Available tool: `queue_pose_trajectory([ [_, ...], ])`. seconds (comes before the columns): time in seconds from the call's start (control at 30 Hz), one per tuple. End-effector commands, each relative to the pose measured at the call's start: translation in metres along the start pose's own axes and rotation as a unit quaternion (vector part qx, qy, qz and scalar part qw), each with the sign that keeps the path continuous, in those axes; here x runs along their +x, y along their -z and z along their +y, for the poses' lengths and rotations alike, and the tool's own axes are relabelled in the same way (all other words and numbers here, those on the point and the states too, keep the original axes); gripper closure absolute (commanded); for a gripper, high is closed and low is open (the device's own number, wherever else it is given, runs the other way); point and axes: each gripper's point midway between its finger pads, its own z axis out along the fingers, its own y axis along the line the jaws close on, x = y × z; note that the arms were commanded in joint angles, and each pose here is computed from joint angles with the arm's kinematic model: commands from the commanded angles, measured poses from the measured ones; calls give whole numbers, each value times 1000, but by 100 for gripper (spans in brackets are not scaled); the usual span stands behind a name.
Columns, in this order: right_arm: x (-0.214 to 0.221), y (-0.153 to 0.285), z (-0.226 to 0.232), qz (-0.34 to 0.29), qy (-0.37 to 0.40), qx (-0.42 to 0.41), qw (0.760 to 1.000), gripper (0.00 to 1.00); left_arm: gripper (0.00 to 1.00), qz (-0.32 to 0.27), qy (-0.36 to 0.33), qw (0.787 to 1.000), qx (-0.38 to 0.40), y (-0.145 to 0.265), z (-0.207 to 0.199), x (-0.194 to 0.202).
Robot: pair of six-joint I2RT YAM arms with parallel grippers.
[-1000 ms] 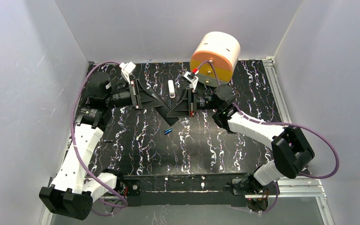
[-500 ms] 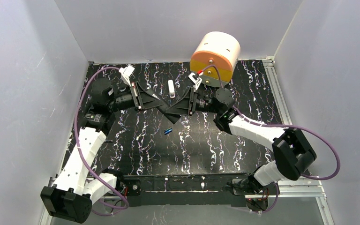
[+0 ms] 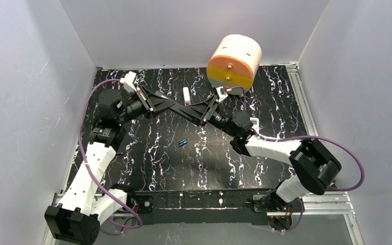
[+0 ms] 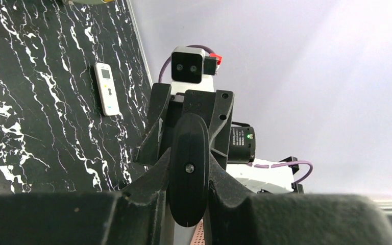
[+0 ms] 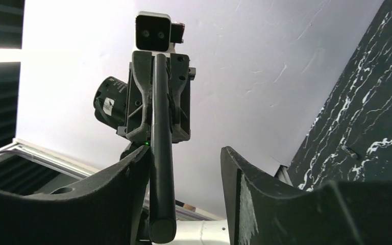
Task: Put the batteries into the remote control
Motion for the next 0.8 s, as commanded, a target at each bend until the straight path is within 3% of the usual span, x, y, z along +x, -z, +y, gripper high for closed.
queue_pose_trajectory([
  [0.0,-11,-4,18,-33,-30,-52,998,40,100,-8,8,1000,20,5,-14,0],
  [0.17,-6,-16,12,-13,-6,-23,1000,39,100,-6,9,1000,20,6,-15,1],
  [0.33,3,-15,3,11,-12,-19,1000,69,100,-27,44,998,22,8,-26,-8],
  [0.43,10,-4,-6,20,-22,-27,999,78,100,-59,39,997,22,12,-39,-21],
  [0.63,2,21,-16,8,-21,-25,999,81,100,-106,-6,994,22,17,-54,-42],
  [0.77,-6,31,-10,6,2,-32,999,80,100,-120,2,993,17,18,-47,-48],
])
